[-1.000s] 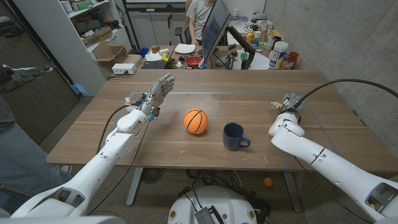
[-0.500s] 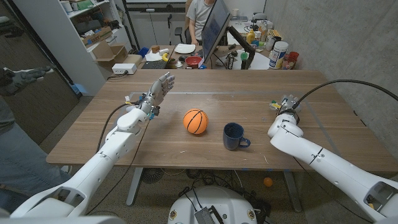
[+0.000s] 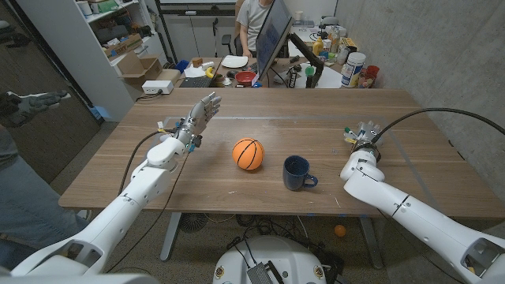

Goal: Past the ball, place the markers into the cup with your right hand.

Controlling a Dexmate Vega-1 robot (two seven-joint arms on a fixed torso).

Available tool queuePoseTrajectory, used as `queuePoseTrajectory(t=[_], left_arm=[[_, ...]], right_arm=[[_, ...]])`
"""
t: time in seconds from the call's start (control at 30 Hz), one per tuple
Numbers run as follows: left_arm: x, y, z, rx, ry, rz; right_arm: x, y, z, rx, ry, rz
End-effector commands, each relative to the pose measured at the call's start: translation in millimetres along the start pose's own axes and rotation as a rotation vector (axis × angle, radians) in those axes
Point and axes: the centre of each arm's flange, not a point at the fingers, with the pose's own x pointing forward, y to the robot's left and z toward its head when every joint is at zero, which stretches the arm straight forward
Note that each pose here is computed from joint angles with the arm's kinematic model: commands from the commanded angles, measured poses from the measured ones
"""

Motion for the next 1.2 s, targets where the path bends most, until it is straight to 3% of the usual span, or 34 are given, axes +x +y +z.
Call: queuePoseTrajectory(t=[0.03, 0.3, 0.57, 1.2], left_arm=[[-6.4, 0.7, 0.8, 0.005, 0.005, 0.014], [-4.5, 0.0, 2.9, 0.014, 0.009, 0.002], [-0.4, -1.4, 4.0, 0.012, 0.010, -0.008], [0.3, -1.5, 2.4, 0.011, 0.017, -0.001]], right_arm=[[4.4, 4.3, -16.3, -0.006, 0.035, -0.012], [5.6, 1.6, -28.9, -0.007, 0.064, -0.003], [3.5, 1.1, -31.4, -0.050, 0.083, -0.017], [5.8, 16.9, -37.7, -0.047, 0.088, -0.032]])
